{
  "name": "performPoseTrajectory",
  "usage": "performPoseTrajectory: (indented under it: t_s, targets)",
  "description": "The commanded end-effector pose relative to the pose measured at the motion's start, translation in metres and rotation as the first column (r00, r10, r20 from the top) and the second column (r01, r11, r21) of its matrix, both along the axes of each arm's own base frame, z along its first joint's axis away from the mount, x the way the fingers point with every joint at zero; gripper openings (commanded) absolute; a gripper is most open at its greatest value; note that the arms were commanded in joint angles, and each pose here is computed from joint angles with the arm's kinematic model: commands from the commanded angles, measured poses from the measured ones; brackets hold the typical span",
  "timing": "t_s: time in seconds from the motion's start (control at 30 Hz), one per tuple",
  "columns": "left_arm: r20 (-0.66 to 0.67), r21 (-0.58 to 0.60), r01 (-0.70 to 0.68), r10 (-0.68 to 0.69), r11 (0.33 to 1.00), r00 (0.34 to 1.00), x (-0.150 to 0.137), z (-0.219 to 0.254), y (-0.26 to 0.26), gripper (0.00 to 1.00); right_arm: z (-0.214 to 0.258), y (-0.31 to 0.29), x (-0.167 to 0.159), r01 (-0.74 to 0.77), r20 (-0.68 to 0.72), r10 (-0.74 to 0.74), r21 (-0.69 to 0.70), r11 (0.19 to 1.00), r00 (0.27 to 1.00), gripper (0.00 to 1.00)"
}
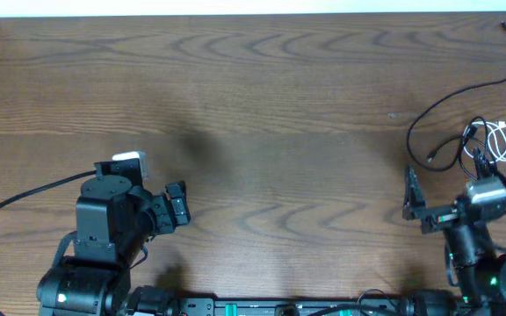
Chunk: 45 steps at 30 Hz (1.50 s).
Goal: Untangle cables
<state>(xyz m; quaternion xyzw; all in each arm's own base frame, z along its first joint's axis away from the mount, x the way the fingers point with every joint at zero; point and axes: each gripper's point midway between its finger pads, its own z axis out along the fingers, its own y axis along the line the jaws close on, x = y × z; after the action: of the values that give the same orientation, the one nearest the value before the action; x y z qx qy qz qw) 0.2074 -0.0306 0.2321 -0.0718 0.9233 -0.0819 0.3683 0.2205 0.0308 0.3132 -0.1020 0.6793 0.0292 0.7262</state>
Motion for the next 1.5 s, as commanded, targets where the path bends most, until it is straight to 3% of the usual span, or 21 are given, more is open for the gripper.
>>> performPoseTrajectory:
  t_s: [0.0,0.23,0.37,0.77,0.93,1.47]
  targets:
    - [-0.002,0.011,0.0,0.0,1.0,1.0,0.0,-0.002,0.001,0.95,-0.018,-0.002,0.0,0.014,0.053,-0.014,-0.001,1.0,0.998,0.99]
    - [-0.002,0.011,0.0,0.0,1.0,1.0,0.0,-0.002,0.001,0.95,-0.039,-0.002,0.002,0.015,0.162,-0.015,-0.001,1.0,0.987,0.99]
    - [-0.002,0.011,0.0,0.0,1.0,1.0,0.0,-0.002,0.001,0.94,-0.053,-0.003,0.008,0.026,0.153,-0.023,-0.012,1.0,0.988,0.99]
    - [-0.002,0.011,0.001,0.0,1.0,1.0,0.0,-0.002,0.001,0.94,-0.122,-0.007,0.024,0.046,0.013,-0.046,-0.028,0.999,0.999,0.99]
    - [-0.002,0.011,0.001,0.0,1.0,1.0,0.0,-0.002,0.001,0.94,-0.154,-0.007,0.024,0.039,-0.118,-0.042,-0.03,0.999,0.992,0.99]
    - [-0.002,0.011,0.001,0.0,1.0,1.0,0.0,-0.002,0.001,0.94,-0.155,-0.025,0.025,0.119,-0.112,-0.126,-0.066,0.991,0.986,0.99]
